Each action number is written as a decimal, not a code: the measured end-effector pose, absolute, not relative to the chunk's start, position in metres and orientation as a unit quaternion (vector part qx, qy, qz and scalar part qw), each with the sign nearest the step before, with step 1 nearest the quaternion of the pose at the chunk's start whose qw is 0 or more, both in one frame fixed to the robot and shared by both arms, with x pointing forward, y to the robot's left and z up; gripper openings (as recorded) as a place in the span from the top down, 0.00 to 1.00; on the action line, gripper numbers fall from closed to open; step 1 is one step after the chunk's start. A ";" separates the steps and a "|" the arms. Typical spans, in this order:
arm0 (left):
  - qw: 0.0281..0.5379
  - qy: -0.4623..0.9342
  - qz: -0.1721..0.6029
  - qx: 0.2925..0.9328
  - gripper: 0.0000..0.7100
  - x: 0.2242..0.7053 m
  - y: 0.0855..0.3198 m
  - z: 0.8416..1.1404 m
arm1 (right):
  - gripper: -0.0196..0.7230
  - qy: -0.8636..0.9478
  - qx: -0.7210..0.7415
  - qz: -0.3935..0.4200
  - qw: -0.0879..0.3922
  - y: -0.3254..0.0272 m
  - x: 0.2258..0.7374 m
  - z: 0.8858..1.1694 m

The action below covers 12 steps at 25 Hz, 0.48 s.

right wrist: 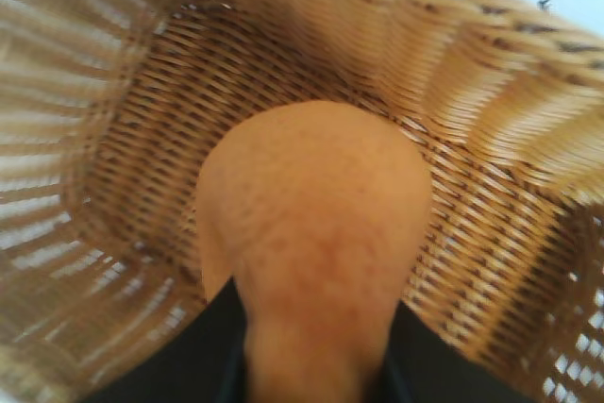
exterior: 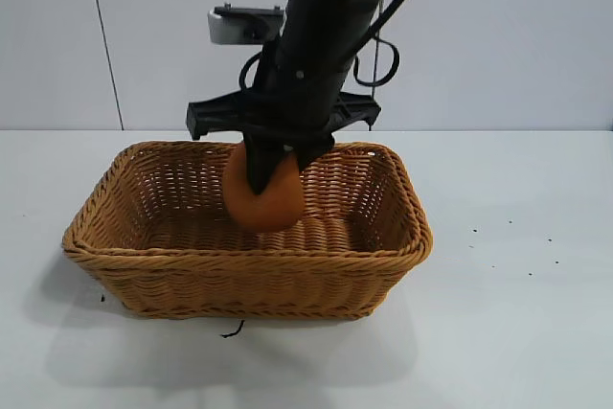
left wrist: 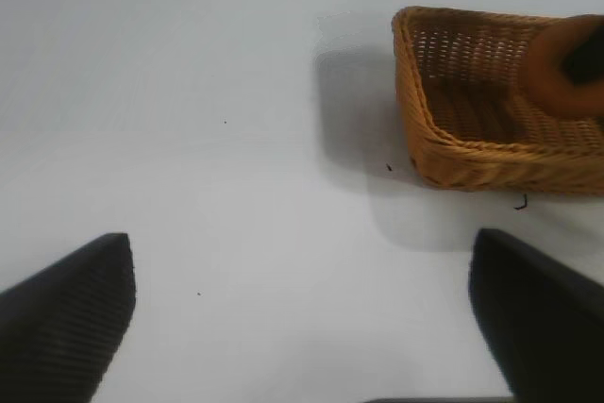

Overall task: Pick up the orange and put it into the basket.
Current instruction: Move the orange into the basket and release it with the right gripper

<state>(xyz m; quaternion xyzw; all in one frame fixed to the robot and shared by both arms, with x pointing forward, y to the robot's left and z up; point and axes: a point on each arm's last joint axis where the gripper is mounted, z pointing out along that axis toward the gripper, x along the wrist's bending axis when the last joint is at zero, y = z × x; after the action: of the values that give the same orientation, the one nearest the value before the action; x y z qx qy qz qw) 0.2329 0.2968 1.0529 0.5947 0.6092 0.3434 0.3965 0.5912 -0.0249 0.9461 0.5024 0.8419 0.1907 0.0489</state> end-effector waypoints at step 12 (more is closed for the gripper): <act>0.396 0.609 0.343 0.595 0.02 0.233 0.297 1.053 | 0.22 0.845 0.504 0.172 0.041 -0.024 0.592 0.931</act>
<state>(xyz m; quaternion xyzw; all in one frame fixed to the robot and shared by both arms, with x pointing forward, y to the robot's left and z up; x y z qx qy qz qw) 0.2329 0.2968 1.0529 0.5947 0.6092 0.3434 0.3965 0.5917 -0.0245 0.9313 0.5041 0.8452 0.1724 0.0414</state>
